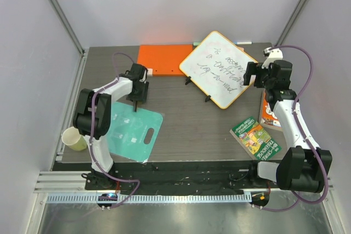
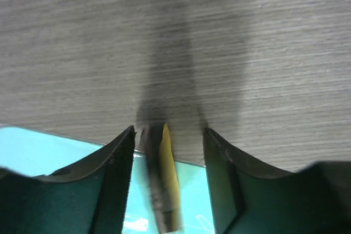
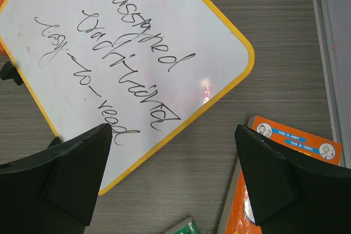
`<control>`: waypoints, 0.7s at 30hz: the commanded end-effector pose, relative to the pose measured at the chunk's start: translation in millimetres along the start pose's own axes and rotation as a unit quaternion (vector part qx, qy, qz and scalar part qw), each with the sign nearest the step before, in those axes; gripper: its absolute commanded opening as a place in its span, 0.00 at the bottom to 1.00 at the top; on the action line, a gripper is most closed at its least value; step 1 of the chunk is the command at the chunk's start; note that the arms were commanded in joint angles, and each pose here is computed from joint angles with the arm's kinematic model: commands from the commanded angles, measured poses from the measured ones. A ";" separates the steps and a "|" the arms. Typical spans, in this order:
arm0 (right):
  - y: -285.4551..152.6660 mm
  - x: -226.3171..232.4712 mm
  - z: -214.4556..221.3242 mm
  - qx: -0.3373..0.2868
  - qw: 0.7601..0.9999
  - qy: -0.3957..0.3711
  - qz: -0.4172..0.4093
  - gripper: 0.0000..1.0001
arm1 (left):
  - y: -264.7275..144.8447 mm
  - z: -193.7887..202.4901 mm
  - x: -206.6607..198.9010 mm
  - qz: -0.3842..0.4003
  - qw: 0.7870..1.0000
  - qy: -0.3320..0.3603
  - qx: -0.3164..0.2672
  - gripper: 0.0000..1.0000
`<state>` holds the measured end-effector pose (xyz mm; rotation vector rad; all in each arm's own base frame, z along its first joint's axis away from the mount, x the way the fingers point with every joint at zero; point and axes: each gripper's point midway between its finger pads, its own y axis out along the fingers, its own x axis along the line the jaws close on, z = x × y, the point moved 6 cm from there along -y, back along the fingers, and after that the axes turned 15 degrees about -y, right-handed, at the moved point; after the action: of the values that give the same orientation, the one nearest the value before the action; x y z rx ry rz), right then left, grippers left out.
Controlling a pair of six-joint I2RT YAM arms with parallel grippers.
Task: Erase the whiteboard
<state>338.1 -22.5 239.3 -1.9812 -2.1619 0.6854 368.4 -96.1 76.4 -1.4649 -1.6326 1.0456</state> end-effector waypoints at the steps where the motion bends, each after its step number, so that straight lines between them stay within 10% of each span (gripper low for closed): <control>1: -3.2 -7.4 -21.0 -0.028 1.000 0.004 0.011 1.00 | -1.3 -7.8 -4.8 0.020 1.000 -0.016 0.011 0.48; 12: 0.0 -7.8 -16.7 -0.018 1.000 0.007 0.008 1.00 | -25.9 -18.4 2.0 0.003 0.998 -0.046 -0.046 0.57; 21: 1.5 -5.2 -11.8 -0.012 1.000 0.007 -0.005 1.00 | -92.7 -34.1 13.4 0.016 0.983 -0.097 -0.152 0.36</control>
<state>341.0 -24.5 235.2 -1.9671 -2.1461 0.6923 360.8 -85.1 124.0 -1.4879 -1.8325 1.0447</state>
